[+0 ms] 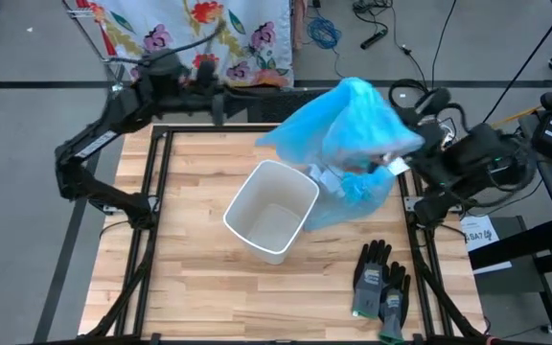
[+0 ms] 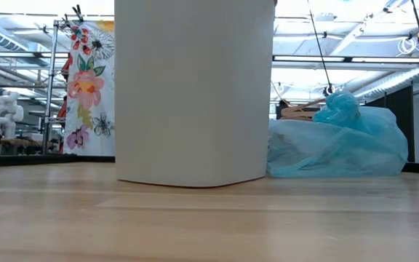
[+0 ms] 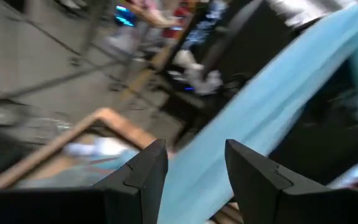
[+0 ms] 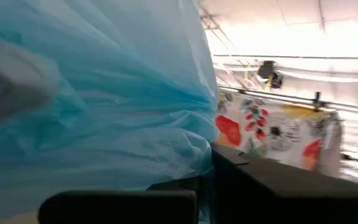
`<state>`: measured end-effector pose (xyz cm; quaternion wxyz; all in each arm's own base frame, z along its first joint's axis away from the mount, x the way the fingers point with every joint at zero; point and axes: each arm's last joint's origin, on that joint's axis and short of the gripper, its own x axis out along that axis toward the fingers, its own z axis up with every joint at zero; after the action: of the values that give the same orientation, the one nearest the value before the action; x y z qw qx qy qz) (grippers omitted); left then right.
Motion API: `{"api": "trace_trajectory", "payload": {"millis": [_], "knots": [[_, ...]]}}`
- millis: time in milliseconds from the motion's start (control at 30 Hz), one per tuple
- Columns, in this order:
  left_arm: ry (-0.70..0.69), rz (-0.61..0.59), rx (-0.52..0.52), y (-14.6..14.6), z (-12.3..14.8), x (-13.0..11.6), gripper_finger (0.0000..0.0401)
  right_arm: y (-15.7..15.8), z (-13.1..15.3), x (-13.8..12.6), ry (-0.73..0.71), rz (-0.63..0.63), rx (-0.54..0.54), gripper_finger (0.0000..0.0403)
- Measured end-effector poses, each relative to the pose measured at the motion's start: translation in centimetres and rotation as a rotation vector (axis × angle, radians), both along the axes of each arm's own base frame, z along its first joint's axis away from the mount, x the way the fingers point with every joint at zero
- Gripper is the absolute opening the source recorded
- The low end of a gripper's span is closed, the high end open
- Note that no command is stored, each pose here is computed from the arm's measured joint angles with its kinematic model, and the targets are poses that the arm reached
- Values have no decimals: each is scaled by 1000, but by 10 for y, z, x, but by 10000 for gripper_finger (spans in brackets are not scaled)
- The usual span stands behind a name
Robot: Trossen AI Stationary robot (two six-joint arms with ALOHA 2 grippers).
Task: Place trash/remove bag and relplace
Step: Insert the new blue trash bag into the white trash bin
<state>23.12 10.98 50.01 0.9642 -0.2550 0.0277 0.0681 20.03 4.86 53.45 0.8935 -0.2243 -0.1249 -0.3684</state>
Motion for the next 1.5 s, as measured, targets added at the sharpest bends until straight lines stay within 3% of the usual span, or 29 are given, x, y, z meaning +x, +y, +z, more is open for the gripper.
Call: {"api": "trace_trajectory", "payload": {"millis": [267,400,567,700,967,1233,1500], "knots": [[95,121,174,-25,11,-57,166,22,20,-18,-154,242,77,0],[111,144,189,-36,14,-79,166,32,22,-11,-205,331,140,0],[131,150,211,-48,15,-102,166,50,12,13,-153,336,155,0],[169,157,224,-55,13,-116,166,59,5,23,-104,245,217,0],[233,143,214,-57,7,-121,166,74,-21,53,-45,246,328,0],[315,92,250,-58,-1,-119,166,71,-68,104,-39,244,575,0],[367,46,239,-60,-7,-113,166,44,-106,125,-2,355,999,0]]}}
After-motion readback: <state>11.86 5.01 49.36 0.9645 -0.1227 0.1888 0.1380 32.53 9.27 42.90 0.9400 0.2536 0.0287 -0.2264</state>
